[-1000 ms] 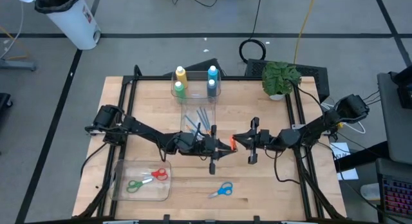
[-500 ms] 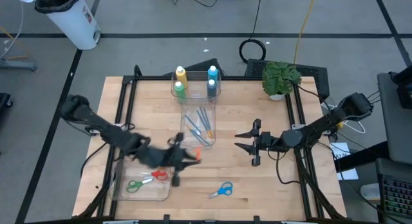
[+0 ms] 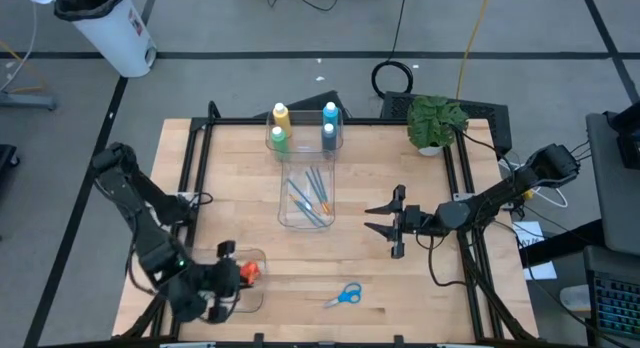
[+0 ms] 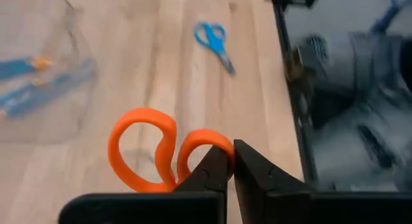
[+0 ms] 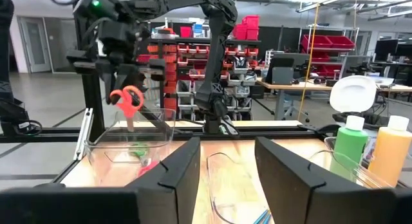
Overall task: Pick & Place Paint Supplies
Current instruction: Put the orange scissors into the bottom transparent bin, then put the blue scissors into the bottom transparent bin
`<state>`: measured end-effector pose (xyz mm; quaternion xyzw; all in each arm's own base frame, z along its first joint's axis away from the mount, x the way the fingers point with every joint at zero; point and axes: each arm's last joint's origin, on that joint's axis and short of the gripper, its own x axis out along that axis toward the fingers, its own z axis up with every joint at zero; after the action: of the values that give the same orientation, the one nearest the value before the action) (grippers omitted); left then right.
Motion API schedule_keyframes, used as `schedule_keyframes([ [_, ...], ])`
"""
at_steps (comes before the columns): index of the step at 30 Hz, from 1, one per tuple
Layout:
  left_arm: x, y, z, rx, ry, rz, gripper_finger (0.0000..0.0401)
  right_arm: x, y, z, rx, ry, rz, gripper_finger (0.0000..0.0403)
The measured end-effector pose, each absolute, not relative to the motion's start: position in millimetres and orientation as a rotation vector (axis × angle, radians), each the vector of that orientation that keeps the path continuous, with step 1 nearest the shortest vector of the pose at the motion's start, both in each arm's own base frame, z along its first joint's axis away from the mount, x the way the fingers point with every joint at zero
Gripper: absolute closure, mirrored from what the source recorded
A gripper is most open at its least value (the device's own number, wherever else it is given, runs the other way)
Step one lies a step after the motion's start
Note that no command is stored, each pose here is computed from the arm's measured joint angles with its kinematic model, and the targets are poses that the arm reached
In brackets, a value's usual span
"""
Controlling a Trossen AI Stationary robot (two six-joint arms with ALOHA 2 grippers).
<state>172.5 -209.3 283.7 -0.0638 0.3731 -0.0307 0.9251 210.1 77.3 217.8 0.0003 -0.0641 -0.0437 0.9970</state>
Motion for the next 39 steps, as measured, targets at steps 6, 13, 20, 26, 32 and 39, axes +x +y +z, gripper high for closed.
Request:
schedule_keyframes([
  [6, 150.8, -224.1, 267.8, -0.032, 0.852, -0.07, 0.0381, 210.2, 77.3, 217.4, -0.002, -0.125, -0.087, 0.0264],
  [13, 147.0, -234.2, 252.2, -0.172, 1.043, -0.076, 0.038, 210.1, 77.2, 217.3, -0.002, -0.125, -0.088, 0.0267],
  [20, 149.5, -229.6, 250.3, -0.245, 1.067, 0.006, 0.0318, 210.3, 76.7, 217.3, -0.002, -0.125, -0.09, 0.0266],
  [26, 151.3, -228.0, 250.2, -0.242, 1.068, 0.013, 0.0281, 210.3, 76.8, 217.3, -0.002, -0.125, -0.09, 0.0267],
  [32, 158.9, -225.0, 251.2, -0.267, 1.03, 0.04, 0.026, 210.3, 78.2, 216.3, 0.055, -0.118, -0.053, 0.0258],
  [39, 185.6, -217.2, 259.5, -0.413, 0.921, 0.059, 0.0259, 212.9, 98.0, 208.7, 0.076, 0.011, 0.112, 0.0233],
])
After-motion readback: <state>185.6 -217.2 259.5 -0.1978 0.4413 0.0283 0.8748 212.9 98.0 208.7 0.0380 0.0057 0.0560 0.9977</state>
